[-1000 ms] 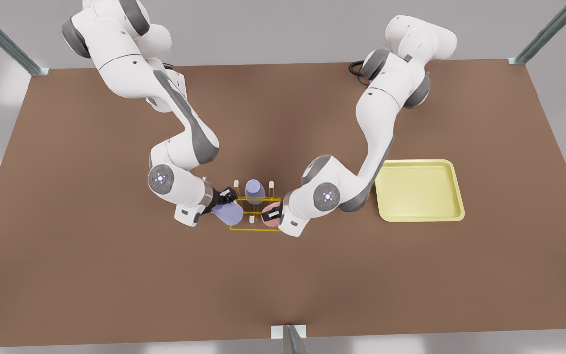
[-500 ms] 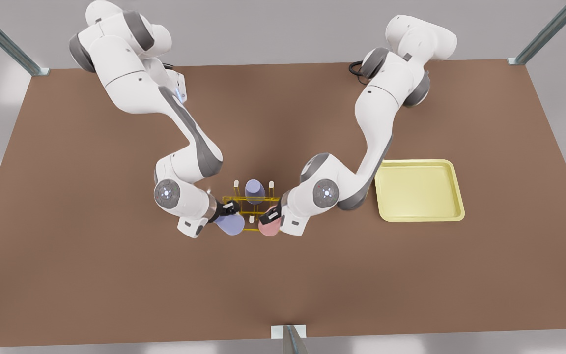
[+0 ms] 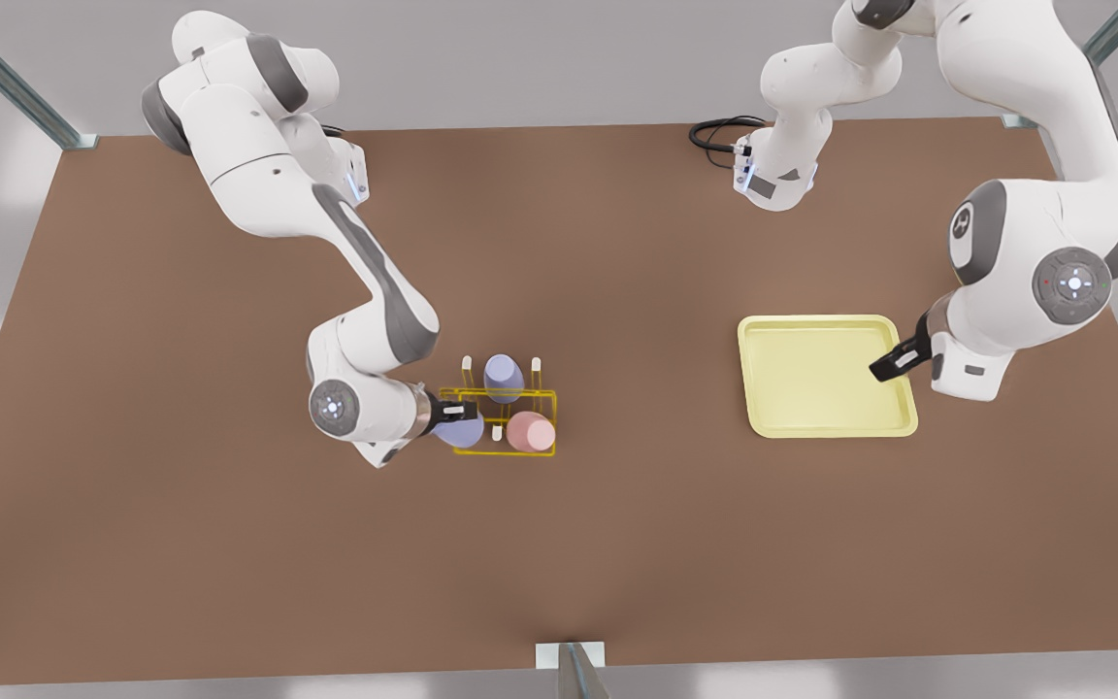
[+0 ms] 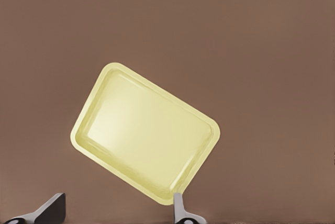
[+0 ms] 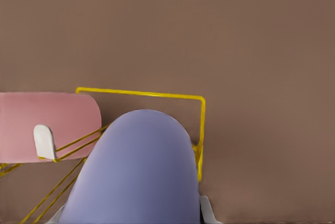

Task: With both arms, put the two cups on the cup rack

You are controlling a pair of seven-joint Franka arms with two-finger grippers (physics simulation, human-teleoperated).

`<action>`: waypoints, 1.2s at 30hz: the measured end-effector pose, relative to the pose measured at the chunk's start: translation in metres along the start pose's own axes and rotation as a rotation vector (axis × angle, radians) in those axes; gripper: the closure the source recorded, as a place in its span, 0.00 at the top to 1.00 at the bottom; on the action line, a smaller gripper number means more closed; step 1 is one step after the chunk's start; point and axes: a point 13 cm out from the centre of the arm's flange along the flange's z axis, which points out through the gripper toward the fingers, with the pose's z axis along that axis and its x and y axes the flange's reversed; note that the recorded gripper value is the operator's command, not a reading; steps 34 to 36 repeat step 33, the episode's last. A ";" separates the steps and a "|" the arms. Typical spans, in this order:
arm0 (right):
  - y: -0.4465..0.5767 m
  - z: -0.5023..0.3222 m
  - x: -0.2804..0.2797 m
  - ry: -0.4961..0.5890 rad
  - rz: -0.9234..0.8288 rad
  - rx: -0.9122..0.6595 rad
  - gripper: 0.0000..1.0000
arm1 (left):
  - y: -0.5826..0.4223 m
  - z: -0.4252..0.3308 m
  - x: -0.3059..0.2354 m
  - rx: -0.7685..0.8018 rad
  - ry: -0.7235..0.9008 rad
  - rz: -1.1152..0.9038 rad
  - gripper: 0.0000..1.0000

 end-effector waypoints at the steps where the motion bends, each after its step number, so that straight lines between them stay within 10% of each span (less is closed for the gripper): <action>1: 0.002 0.002 0.004 0.021 0.024 -0.013 1.00 | -0.003 0.000 0.002 0.005 0.003 0.041 1.00; 11: 0.006 -0.010 0.018 0.117 0.180 -0.064 1.00 | -0.010 -0.005 0.001 0.040 -0.003 0.325 1.00; 22: -0.252 -0.208 -0.076 -0.219 0.389 0.136 1.00 | -0.023 -0.006 0.011 0.122 0.030 0.498 1.00; 36: -0.329 -0.351 0.031 -0.219 0.299 0.240 1.00 | -0.026 -0.002 0.010 0.128 0.031 0.595 1.00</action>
